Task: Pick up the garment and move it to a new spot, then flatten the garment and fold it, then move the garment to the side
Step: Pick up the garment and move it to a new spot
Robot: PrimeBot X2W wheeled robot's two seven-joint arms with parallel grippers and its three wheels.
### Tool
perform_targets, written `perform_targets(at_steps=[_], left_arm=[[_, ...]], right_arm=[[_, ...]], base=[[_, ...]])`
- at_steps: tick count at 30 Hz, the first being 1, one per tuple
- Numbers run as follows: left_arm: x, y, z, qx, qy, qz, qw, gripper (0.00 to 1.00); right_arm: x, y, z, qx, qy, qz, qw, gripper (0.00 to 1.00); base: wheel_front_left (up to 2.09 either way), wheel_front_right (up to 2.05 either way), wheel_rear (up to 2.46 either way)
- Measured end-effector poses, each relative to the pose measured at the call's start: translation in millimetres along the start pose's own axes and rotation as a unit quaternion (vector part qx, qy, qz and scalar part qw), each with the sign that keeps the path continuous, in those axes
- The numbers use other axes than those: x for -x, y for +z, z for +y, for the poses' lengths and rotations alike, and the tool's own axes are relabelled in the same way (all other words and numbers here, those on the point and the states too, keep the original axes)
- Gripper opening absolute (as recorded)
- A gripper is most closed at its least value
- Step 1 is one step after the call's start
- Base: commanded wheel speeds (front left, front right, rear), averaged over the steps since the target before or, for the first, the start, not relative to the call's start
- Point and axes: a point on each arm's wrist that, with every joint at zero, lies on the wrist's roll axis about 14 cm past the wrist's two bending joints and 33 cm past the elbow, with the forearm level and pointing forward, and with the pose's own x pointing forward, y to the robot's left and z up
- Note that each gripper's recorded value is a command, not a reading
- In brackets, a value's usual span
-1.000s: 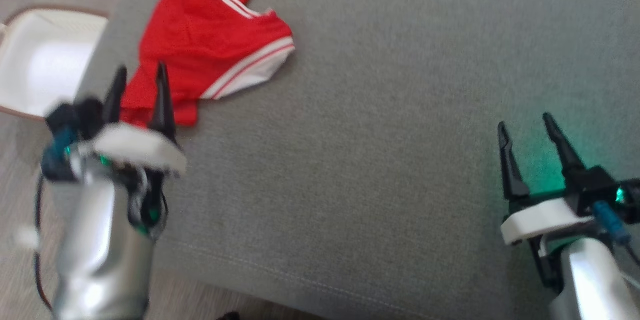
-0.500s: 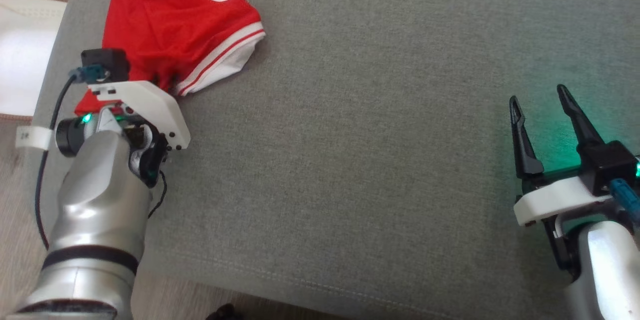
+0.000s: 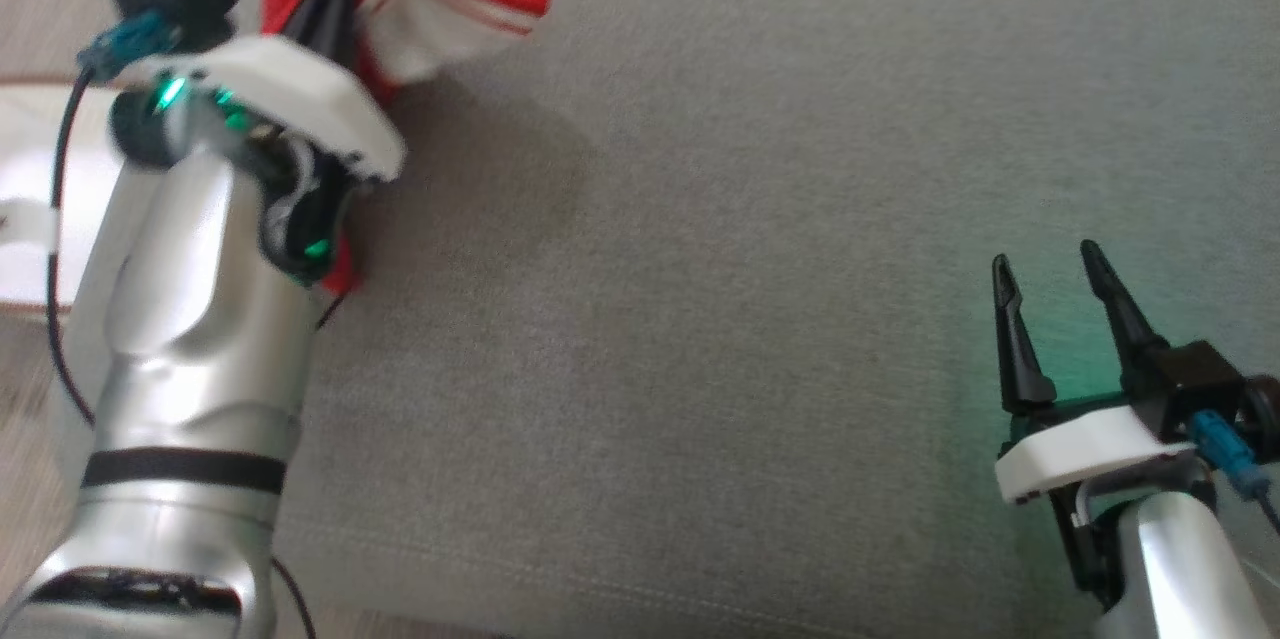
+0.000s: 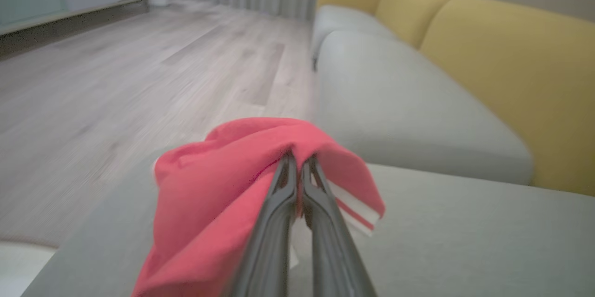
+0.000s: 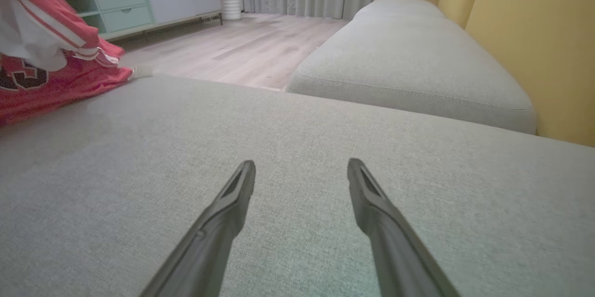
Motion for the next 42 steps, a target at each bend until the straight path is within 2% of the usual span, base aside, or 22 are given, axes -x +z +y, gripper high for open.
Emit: perform_targets(at_steps=[5, 9, 12, 15, 18, 20, 23, 25, 31, 35, 38, 39, 40, 41, 42], left_arm=[[13, 52, -78, 0.004, -0.116, -0.062, 0.991, 0.0], [42, 70, -138, 0.02, -0.21, -0.073, 0.975, 0.0], [70, 86, -188, 0.049, -0.293, -0.077, 0.952, 0.0], [104, 101, -238, 0.085, -0.381, -0.074, 0.918, 0.0], [130, 109, -271, 0.109, -0.438, -0.062, 0.89, 0.0], [135, 111, -282, 0.121, -0.453, -0.048, 0.882, 0.0], [124, 96, -287, 0.116, -0.445, -0.014, 0.888, 0.0], [107, 75, -285, 0.123, -0.423, 0.025, 0.897, 0.0], [39, -24, -238, 0.126, -0.285, 0.154, 0.938, 0.0], [2, -60, -217, 0.103, -0.22, 0.17, 0.955, 0.0], [-18, -64, -217, 0.113, -0.201, 0.155, 0.961, 0.0], [-23, -67, -216, 0.104, -0.195, 0.151, 0.964, 0.07], [-28, -69, -215, 0.098, -0.19, 0.145, 0.966, 0.21], [-32, -71, -212, 0.1, -0.182, 0.141, 0.968, 0.21], [-35, -74, -209, 0.096, -0.176, 0.14, 0.97, 0.44]], right_arm=[[16, 8, -8, -0.01, -0.021, -0.018, 1.0, 1.0], [33, 9, -23, -0.02, -0.051, -0.028, 0.998, 1.0], [47, 7, -36, -0.037, -0.077, -0.032, 0.996, 1.0], [63, 3, -50, -0.05, -0.105, -0.032, 0.993, 1.0], [79, -1, -64, -0.061, -0.133, -0.034, 0.989, 1.0], [89, -4, -71, -0.067, -0.149, -0.031, 0.986, 1.0], [103, -9, -80, -0.076, -0.17, -0.03, 0.982, 1.0], [112, -13, -85, -0.082, -0.184, -0.027, 0.979, 1.0], [127, -25, -93, -0.095, -0.208, -0.014, 0.973, 1.0], [128, -30, -94, -0.098, -0.211, -0.007, 0.973, 1.0], [125, -27, -96, -0.097, -0.211, -0.01, 0.973, 1.0], [124, -27, -96, -0.096, -0.21, -0.011, 0.973, 1.0], [124, -27, -97, -0.096, -0.211, -0.01, 0.973, 1.0], [124, -27, -97, -0.095, -0.211, -0.01, 0.973, 1.0], [123, -27, -97, -0.095, -0.21, -0.01, 0.973, 1.0]], base=[[0.0, 0.0, 0.0], [0.0, 0.0, 0.0], [0.0, 0.0, 0.0], [0.0, 0.0, 0.0], [0.0, 0.0, 0.0], [0.0, 0.0, 0.0], [0.0, 0.0, 0.0], [0.0, 0.0, 0.0], [0.0, 0.0, 0.0], [0.0, 0.0, 0.0], [0.0, 0.0, 0.0], [0.0, 0.0, 0.0], [0.0, 0.0, 0.0], [0.0, 0.0, 0.0], [0.0, 0.0, 0.0]])
